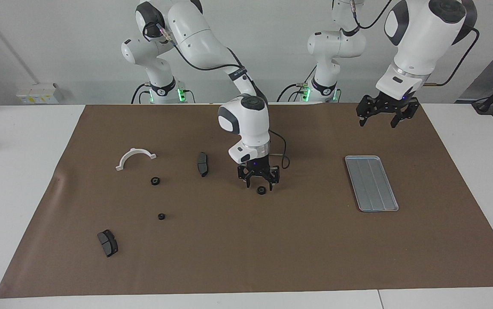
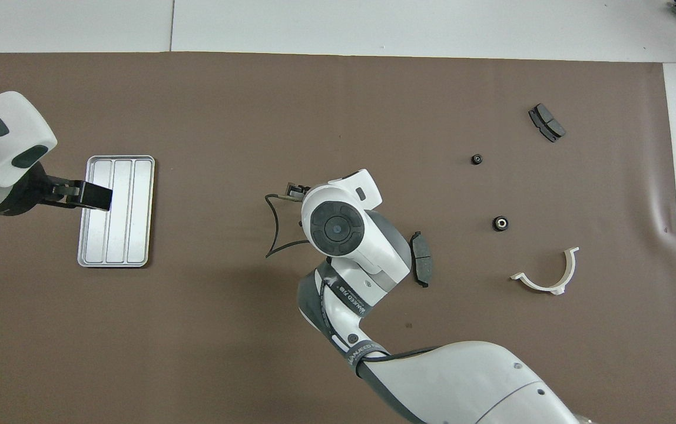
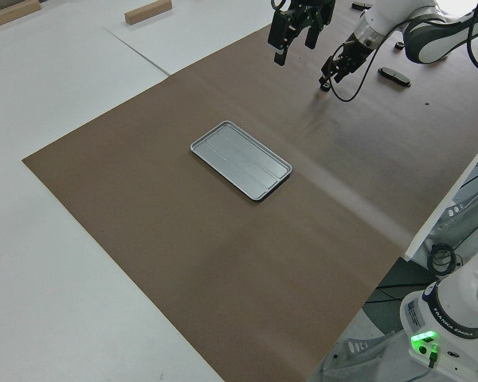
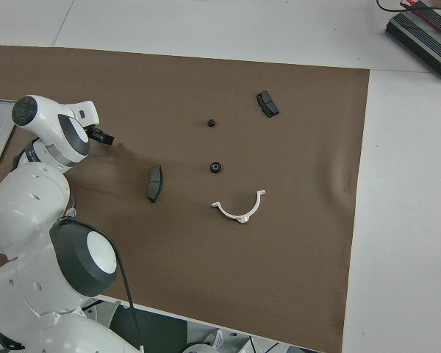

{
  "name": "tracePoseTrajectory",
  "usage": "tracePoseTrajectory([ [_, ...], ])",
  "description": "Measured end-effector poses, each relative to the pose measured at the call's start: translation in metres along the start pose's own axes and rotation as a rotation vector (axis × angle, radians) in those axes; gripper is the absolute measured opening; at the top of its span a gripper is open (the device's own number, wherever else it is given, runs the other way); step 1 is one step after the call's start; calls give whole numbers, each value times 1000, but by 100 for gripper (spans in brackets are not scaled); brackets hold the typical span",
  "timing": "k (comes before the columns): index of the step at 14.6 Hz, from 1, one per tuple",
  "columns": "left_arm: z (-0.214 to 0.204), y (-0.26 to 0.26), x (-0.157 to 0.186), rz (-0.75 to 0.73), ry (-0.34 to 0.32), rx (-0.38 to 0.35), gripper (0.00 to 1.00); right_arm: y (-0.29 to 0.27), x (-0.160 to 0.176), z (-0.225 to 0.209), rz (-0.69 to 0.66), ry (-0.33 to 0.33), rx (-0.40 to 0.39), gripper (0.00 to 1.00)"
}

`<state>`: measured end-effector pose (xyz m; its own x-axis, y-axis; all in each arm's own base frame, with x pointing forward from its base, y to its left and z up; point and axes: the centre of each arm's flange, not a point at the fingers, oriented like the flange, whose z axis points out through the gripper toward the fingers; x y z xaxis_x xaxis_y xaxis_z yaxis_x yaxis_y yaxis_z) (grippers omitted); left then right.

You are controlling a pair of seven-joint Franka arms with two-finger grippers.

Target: Pick bearing gear from pile to tray

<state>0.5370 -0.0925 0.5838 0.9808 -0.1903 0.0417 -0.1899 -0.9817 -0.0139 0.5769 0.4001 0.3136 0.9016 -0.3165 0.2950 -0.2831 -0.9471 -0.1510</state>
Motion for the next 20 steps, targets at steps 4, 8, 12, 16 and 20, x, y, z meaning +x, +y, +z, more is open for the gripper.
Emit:
tracePoseTrajectory([
  [4, 24, 46, 4, 38, 25, -5, 100, 81, 99, -78, -45, 9, -90, 100],
  [8, 52, 106, 20, 86, 84, -20, 100, 173, 145, -129, -250, -70, -158, 100],
  [12, 95, 161, 38, 163, 132, -38, 100, 272, 165, -119, -493, -202, -52, 100],
  [16, 143, 207, 51, 192, 152, -54, 100, 323, 149, -86, -629, -248, 36, 100],
  [20, 184, 253, 72, 217, 151, -72, 100, 334, 115, -49, -706, -238, 37, 100],
])
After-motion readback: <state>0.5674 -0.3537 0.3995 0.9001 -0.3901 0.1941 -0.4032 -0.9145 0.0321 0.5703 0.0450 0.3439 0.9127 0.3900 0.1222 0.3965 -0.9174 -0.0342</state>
